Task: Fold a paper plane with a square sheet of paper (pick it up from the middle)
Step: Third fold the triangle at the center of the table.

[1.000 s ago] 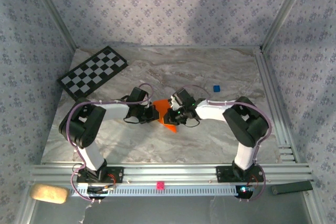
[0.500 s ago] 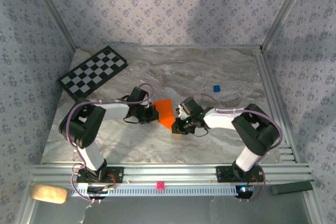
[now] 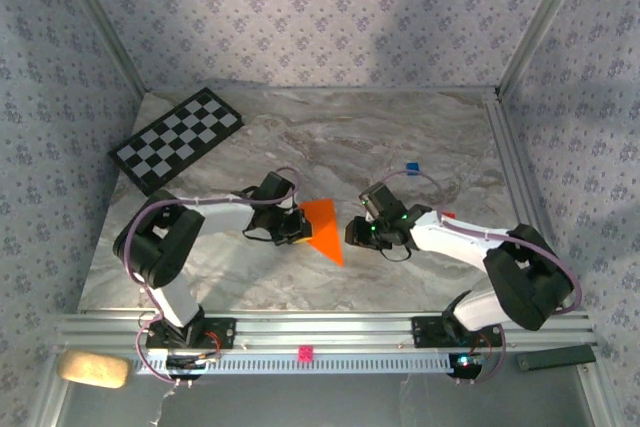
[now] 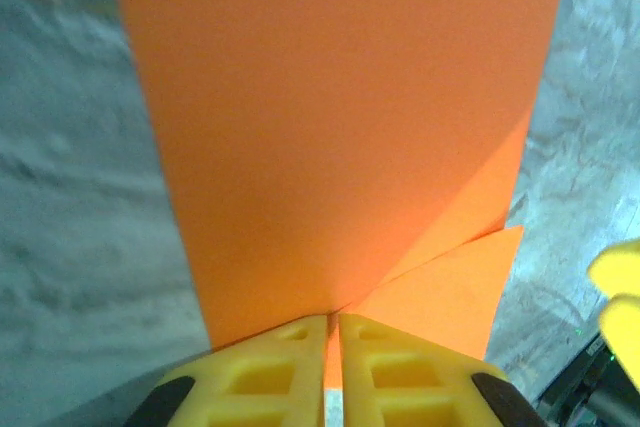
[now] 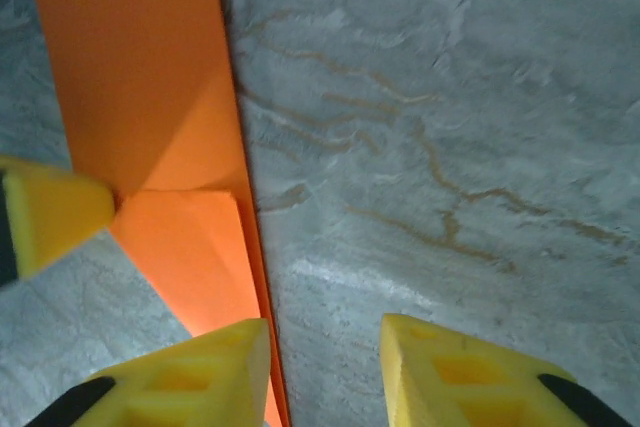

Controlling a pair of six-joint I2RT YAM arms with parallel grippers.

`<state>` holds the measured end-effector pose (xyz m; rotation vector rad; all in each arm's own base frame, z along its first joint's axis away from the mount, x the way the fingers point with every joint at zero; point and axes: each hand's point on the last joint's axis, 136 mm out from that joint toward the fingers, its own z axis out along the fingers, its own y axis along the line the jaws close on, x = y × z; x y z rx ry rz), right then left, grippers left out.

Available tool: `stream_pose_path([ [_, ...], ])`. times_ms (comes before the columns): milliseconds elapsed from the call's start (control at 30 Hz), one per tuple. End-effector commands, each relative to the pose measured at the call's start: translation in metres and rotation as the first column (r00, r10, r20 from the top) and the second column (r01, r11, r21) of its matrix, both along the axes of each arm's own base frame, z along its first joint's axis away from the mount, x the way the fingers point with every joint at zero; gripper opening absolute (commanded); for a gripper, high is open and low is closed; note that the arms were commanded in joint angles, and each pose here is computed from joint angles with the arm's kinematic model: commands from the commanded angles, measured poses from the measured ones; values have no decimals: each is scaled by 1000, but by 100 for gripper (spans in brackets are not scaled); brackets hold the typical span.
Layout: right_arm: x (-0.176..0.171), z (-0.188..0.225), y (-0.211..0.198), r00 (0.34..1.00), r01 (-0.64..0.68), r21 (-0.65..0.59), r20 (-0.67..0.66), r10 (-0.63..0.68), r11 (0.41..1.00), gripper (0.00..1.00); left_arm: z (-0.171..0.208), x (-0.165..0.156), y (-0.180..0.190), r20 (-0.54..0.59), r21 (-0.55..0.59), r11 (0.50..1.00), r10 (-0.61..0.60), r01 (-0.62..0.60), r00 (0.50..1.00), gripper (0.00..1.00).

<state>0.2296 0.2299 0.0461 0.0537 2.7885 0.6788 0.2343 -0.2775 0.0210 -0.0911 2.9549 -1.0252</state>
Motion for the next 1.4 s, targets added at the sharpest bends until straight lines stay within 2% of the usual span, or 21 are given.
stream_pose_path([
  [0, 11, 2, -2, 998, 59, -56, 16, -58, 997, 39, 21, 7, 7, 38, 24, 999, 29, -30, 999, 17],
  [133, 15, 5, 8, 998, 50, -67, 32, -48, 996, 39, 44, 16, 10, 126, 27, 999, 18, -21, 992, 29],
  [200, 18, 10, 18, 998, 41, -34, 51, -40, 999, 39, 50, 21, 17, 159, 34, 999, 27, -32, 987, 34],
  [400, 20, 14, 45, 999, -33, 94, 39, 29, 995, 39, 53, 33, 37, 139, -21, 996, 86, -84, 986, 41],
  [500, 20, 9, 54, 998, -56, 119, 15, 55, 991, 36, 53, 37, 42, 122, -51, 994, 102, -96, 987, 44],
  [700, 18, -7, 55, 997, -69, 90, -35, 73, 994, 29, 48, 40, 46, 94, -65, 991, 123, -117, 988, 45],
  [1000, 19, -2, 50, 997, -74, 98, -12, 76, 992, 15, 48, 42, 41, 73, -85, 990, 118, -112, 990, 46],
  [1367, 19, 16, 54, 995, -102, 191, 40, 96, 976, 12, 47, 47, 31, 37, -121, 987, 111, -106, 993, 54],
])
